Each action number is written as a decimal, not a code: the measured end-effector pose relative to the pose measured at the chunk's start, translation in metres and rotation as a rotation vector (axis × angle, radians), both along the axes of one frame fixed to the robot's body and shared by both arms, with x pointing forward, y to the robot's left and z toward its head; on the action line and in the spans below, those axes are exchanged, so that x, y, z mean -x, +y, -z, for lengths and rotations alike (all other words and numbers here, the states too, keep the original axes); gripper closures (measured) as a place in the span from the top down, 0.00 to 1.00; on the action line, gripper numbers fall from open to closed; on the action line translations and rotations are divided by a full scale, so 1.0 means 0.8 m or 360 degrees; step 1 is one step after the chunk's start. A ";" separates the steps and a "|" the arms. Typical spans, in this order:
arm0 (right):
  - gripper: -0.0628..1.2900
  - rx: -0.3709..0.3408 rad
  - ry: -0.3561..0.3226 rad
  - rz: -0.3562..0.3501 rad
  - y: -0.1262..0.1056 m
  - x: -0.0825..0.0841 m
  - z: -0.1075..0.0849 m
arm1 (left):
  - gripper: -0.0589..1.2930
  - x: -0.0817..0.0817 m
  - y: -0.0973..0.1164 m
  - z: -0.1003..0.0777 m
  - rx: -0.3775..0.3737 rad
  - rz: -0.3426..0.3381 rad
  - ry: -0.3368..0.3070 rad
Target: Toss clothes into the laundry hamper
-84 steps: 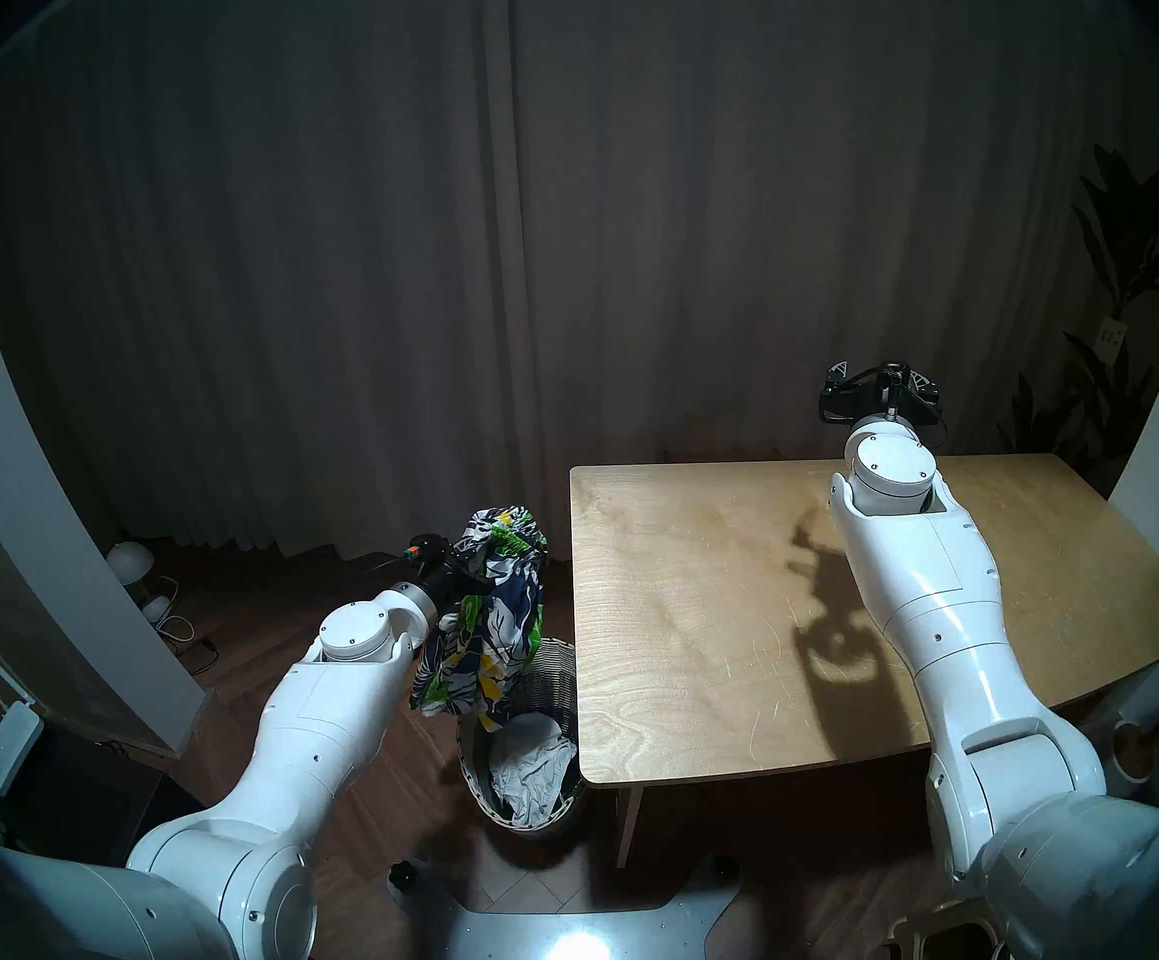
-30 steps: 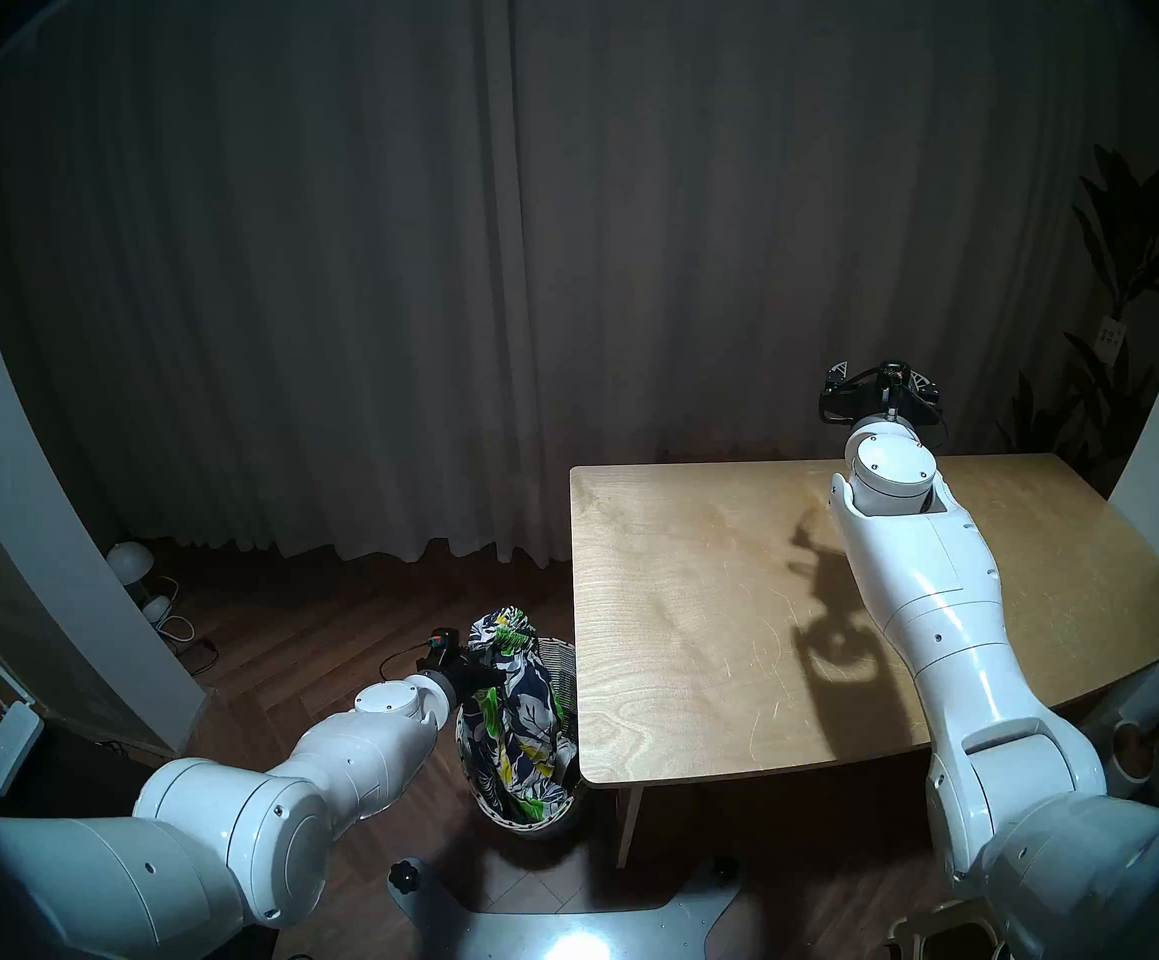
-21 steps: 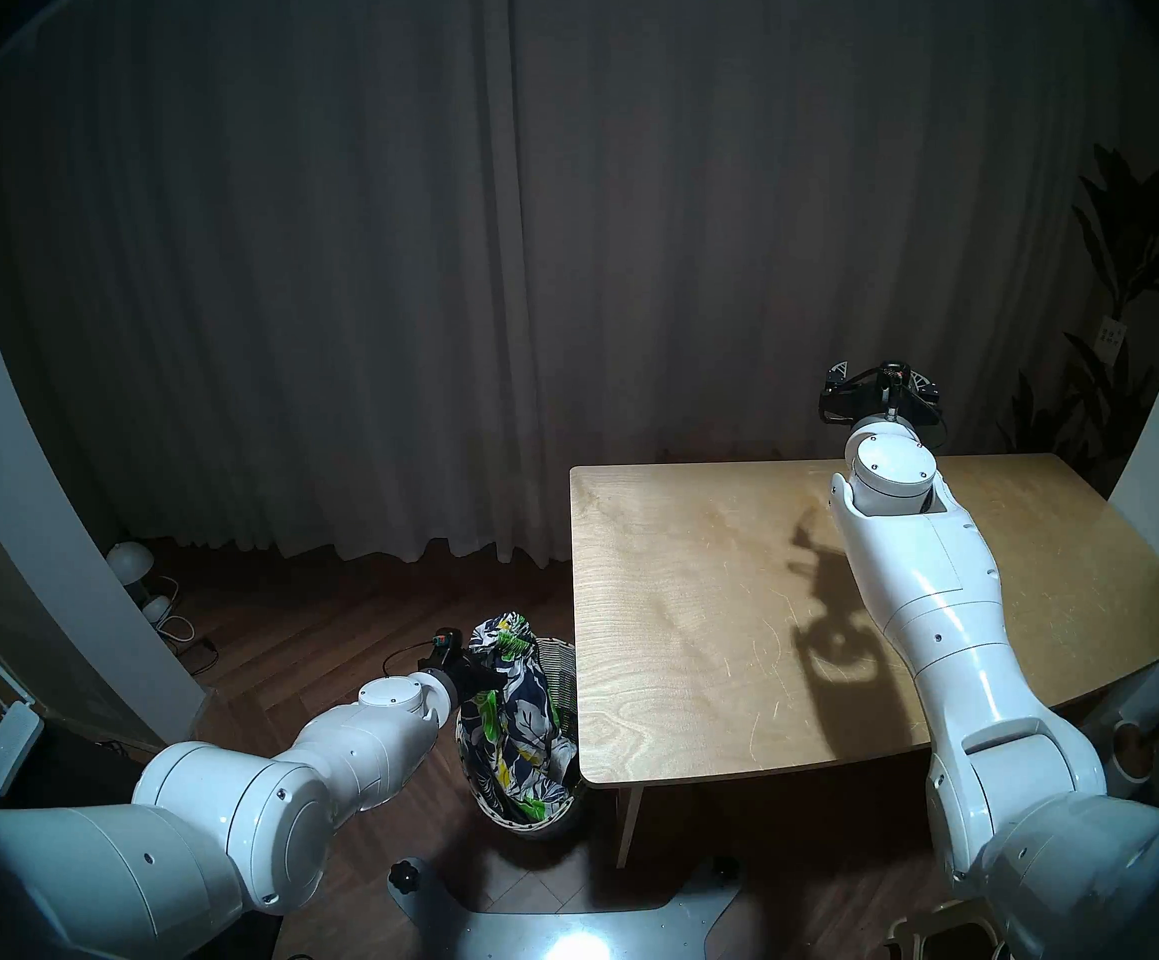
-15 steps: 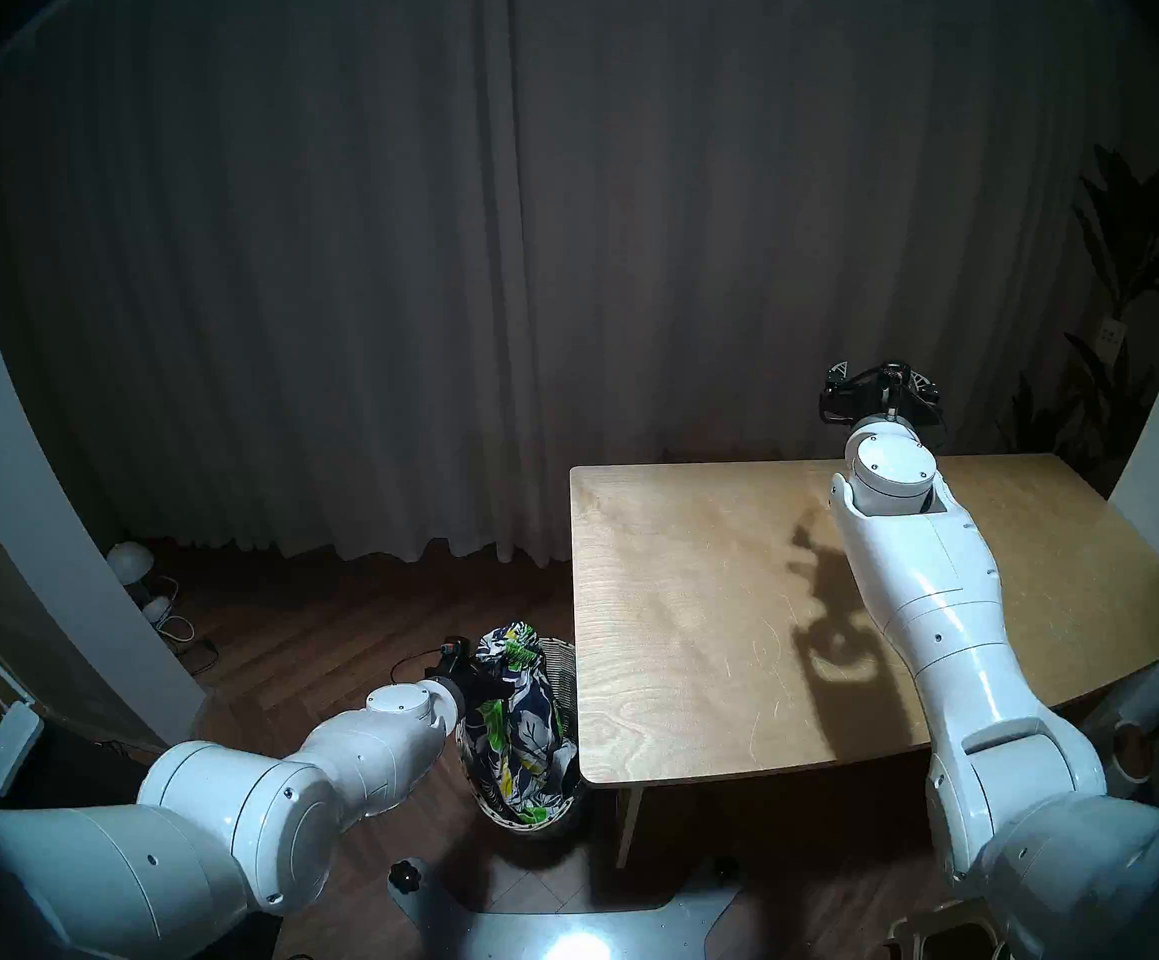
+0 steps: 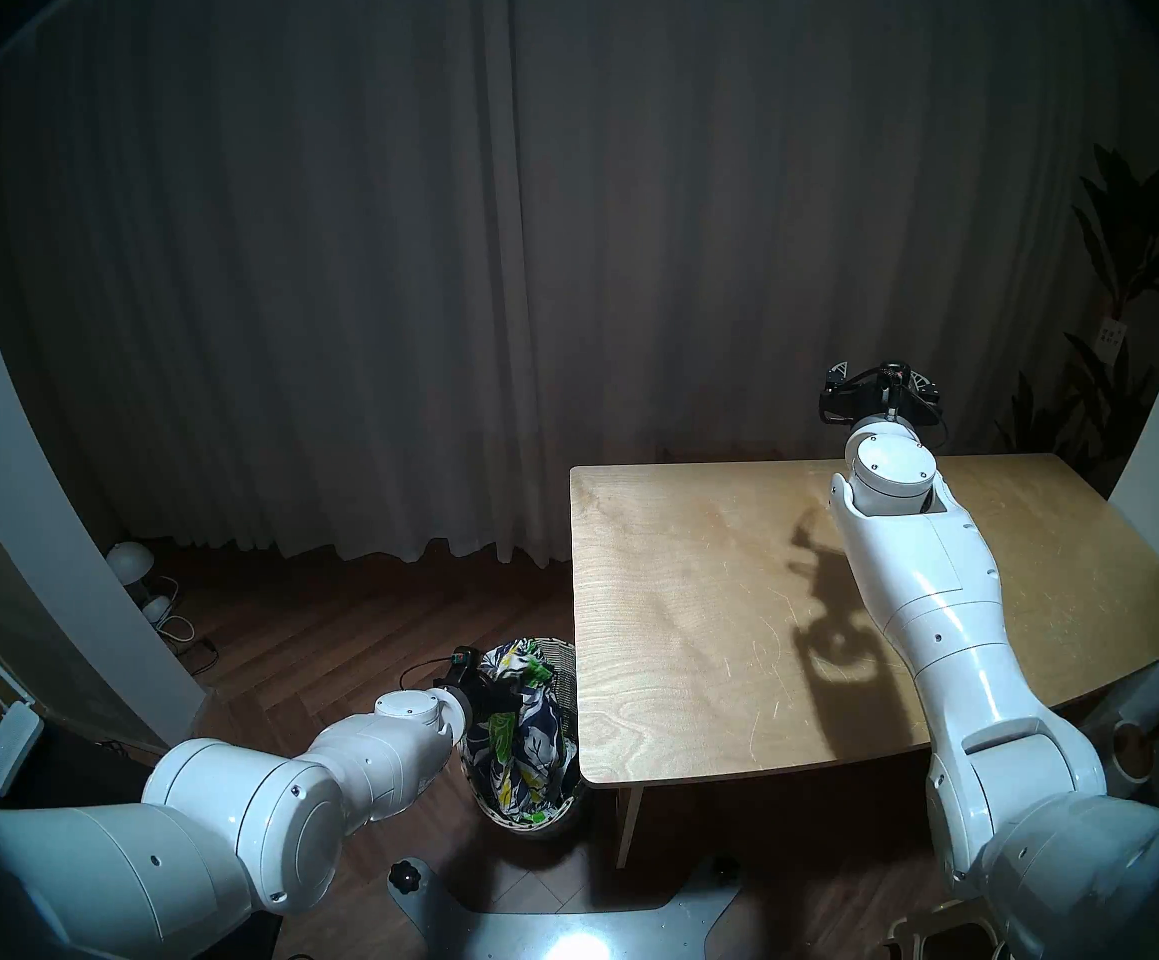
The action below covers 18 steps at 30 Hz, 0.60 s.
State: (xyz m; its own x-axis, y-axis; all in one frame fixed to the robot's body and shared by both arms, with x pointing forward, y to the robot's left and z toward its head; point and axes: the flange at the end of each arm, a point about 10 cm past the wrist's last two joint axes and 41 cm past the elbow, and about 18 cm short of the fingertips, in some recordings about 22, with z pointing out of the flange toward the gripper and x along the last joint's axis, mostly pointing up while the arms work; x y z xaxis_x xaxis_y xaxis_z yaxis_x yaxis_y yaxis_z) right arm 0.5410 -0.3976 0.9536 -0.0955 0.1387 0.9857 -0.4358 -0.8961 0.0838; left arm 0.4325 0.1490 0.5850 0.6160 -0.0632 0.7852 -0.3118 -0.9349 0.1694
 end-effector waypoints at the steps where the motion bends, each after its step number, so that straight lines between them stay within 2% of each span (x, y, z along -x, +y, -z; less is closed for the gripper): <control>1: 0.97 0.0000 0.0000 0.0000 0.000 0.000 0.000 | 0.27 0.000 -0.001 0.000 0.0001 0.0006 -0.0001; 2: 0.97 0.0000 0.0000 0.0000 0.000 0.000 0.000 | 0.35 0.000 -0.002 -0.001 0.0005 0.0010 -0.0003; 3: 0.97 0.0000 0.0000 0.0000 0.000 0.000 0.000 | 0.54 -0.001 -0.003 -0.001 0.0010 0.0016 -0.0009; 4: 0.97 0.0000 0.0000 0.0000 0.000 0.000 0.000 | 0.60 -0.001 -0.003 -0.002 0.0014 0.0019 -0.0013; 5: 0.97 0.0000 0.0000 0.0000 0.000 0.000 0.000 | 0.72 -0.001 -0.003 -0.002 0.0018 0.0019 -0.0017; 6: 0.97 0.0000 0.0000 0.0000 0.000 0.000 0.000 | 0.89 -0.001 -0.003 -0.002 0.0023 0.0019 -0.0021; 7: 0.97 0.0000 0.0000 0.0000 0.000 0.000 0.000 | 0.95 -0.001 -0.004 -0.003 0.0029 0.0018 -0.0026; 9: 0.97 0.0000 0.0000 0.0000 0.000 0.000 0.000 | 0.89 -0.002 -0.003 -0.004 0.0046 0.0010 -0.0040; 10: 0.97 0.0000 0.0000 0.0000 0.000 0.000 0.000 | 0.73 -0.003 -0.002 -0.005 0.0060 0.0001 -0.0053; 11: 0.97 0.0000 0.0000 0.0000 0.000 0.000 0.000 | 0.70 -0.004 -0.002 -0.006 0.0067 -0.0005 -0.0063; 16: 0.97 0.0000 -0.0001 0.0000 0.000 0.000 0.000 | 0.68 -0.018 0.012 -0.021 0.0131 -0.0068 -0.0184; 18: 0.97 0.0000 -0.0001 0.0000 0.000 0.000 0.000 | 0.68 -0.030 0.022 -0.033 0.0165 -0.0116 -0.0278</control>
